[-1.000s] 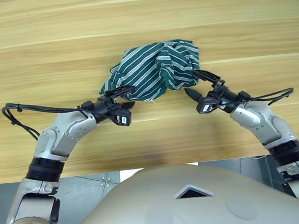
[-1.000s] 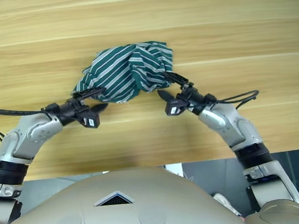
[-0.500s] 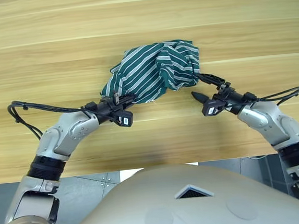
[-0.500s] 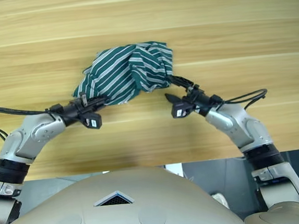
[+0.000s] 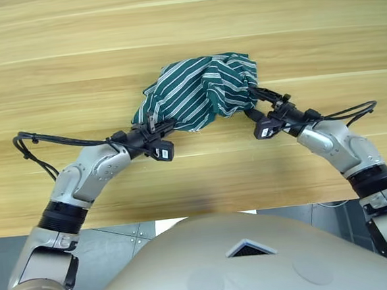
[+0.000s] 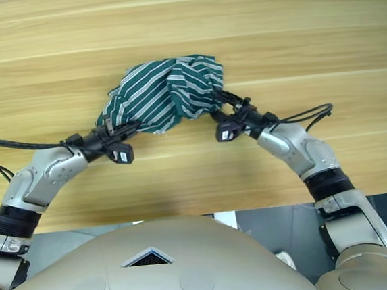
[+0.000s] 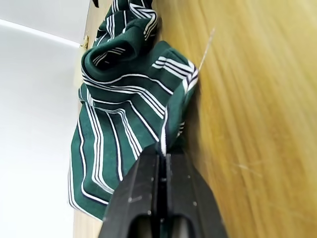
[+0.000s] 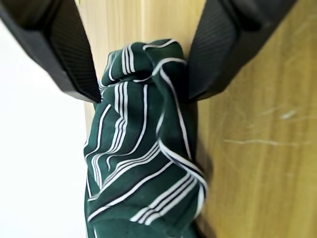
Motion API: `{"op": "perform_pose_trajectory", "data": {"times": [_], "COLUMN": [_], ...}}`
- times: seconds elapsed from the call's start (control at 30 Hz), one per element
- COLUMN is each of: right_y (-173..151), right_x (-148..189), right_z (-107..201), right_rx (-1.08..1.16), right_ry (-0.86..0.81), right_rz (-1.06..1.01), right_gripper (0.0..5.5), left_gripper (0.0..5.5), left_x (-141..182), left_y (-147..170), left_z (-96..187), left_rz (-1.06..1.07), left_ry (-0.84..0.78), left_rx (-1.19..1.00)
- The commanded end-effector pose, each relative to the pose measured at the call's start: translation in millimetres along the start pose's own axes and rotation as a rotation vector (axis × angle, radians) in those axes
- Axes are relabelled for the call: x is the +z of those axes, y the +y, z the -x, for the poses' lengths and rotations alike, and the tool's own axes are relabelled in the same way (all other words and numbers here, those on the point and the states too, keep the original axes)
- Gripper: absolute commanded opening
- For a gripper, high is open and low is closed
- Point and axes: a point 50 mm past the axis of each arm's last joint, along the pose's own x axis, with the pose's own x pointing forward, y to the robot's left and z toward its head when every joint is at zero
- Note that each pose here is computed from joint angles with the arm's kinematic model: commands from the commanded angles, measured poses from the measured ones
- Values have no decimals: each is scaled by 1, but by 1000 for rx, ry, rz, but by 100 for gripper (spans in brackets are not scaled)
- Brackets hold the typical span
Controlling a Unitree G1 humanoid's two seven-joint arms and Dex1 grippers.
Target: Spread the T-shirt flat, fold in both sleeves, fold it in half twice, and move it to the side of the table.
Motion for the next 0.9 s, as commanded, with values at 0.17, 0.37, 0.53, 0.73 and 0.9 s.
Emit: {"op": "perform_pose_trajectory", "data": {"times": [0.17, 0.37, 0.53, 0.73, 0.9], "right_y": [22, 21, 15, 23, 26], "right_x": [-4, -6, -14, -12, -10], "right_z": [23, 23, 16, 14, 19], "right_rx": [148, 134, 83, 154, 187], "right_ry": [34, 41, 73, 47, 40], "right_rz": [-6, -25, -34, -10, -6], "right_gripper": [163, 52, 4, 27, 121], "left_gripper": [0, 0, 0, 0, 0], "left_x": [-3, -5, -2, 1, 1], "left_y": [-11, -10, -11, -13, -14], "left_z": [0, 2, 1, -1, -2], "left_rz": [13, 18, 20, 20, 20], "left_ry": [39, 52, 38, 26, 28], "left_rx": [-31, -17, -23, -33, -39]}}
